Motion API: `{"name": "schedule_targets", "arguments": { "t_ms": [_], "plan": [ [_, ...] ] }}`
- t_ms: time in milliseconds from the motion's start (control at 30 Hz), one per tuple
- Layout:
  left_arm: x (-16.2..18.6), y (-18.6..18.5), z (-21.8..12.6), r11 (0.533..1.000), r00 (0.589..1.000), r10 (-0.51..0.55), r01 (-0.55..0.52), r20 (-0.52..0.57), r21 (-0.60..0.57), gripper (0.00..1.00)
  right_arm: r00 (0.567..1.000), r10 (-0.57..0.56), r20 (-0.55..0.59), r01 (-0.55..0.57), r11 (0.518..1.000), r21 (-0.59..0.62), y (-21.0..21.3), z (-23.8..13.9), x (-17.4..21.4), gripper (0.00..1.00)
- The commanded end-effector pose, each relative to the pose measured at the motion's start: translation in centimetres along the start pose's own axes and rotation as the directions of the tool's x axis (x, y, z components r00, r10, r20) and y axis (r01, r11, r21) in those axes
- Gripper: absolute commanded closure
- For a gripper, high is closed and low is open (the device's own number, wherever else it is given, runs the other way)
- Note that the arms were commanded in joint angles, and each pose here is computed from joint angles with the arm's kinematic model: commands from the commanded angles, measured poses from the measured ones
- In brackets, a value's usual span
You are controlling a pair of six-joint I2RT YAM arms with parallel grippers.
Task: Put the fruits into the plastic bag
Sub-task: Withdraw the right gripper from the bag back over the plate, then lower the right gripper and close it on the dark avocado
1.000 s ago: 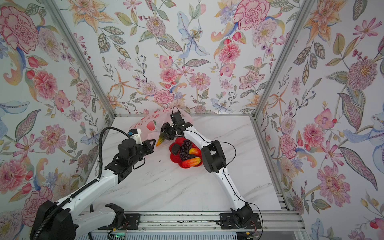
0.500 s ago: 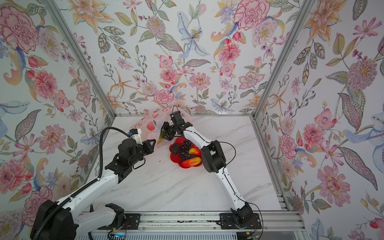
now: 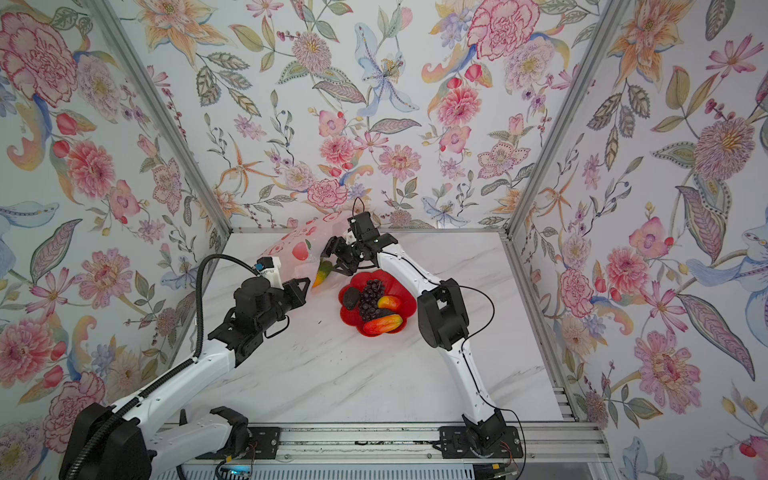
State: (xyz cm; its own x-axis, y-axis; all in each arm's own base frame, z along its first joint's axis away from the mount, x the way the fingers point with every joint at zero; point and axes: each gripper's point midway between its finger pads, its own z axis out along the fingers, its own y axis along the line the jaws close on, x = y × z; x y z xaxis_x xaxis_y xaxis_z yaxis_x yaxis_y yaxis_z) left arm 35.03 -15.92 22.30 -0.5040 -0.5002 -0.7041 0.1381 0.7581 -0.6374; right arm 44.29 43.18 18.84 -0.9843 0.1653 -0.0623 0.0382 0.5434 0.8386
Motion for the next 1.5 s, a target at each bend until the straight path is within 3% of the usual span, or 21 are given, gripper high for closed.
{"name": "schedule_targets", "arguments": {
  "t_ms": [0, 233, 467, 833, 1467],
  "plan": [
    [-0.3, 0.5, -0.5, 1.000, 1.000, -0.008, 0.009, 0.021, -0.009, 1.00, 0.998, -0.059, 0.020, 0.057, 0.996, 0.072, -0.8, -3.0, 0.8, 0.25],
    [-0.4, 0.7, -0.5, 1.000, 1.000, -0.006, 0.006, 0.021, -0.009, 1.00, 0.992, -0.121, -0.019, 0.122, 0.963, 0.242, -4.1, -5.5, 4.0, 0.25],
    [-0.3, 0.8, -0.4, 1.000, 1.000, -0.004, 0.004, 0.013, -0.010, 1.00, 0.990, -0.090, -0.105, 0.121, 0.929, 0.351, -8.4, -5.1, 6.0, 0.28],
    [-0.3, 0.9, -0.3, 1.000, 1.000, -0.017, 0.017, 0.023, -0.010, 1.00, 0.985, -0.057, -0.163, 0.120, 0.907, 0.405, -11.5, -3.1, 6.3, 0.30],
    [-0.1, 1.3, -0.6, 1.000, 1.000, -0.012, 0.012, 0.013, -0.024, 1.00, 0.985, -0.048, -0.165, 0.116, 0.891, 0.439, -13.6, -0.4, 4.7, 0.33]
  ]
}}
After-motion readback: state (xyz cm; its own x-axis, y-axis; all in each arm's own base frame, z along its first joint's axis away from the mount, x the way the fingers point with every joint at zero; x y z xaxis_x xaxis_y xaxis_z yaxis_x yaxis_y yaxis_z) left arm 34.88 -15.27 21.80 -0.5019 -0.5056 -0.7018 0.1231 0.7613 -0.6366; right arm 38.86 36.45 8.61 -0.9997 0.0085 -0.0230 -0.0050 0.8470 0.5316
